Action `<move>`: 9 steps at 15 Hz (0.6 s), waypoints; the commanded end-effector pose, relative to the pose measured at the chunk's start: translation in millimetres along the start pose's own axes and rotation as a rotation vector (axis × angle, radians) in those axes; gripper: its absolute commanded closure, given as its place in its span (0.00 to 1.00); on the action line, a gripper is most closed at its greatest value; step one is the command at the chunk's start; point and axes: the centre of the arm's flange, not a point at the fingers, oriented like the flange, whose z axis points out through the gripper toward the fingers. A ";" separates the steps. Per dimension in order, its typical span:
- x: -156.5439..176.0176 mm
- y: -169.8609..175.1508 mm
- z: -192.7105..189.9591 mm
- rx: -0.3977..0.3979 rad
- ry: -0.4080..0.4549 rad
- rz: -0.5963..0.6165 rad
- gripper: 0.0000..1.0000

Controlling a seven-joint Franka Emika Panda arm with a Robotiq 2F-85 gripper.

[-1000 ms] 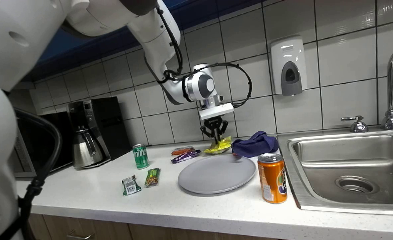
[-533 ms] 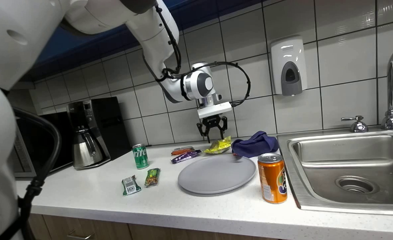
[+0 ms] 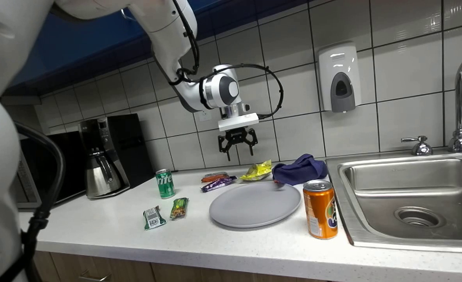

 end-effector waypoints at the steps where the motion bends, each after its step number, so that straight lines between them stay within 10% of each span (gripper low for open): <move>1: -21.1 -25.7 -20.5 0.050 -0.025 0.039 0.00; 9: -6.7 -11.9 1.4 0.023 -0.020 0.014 0.00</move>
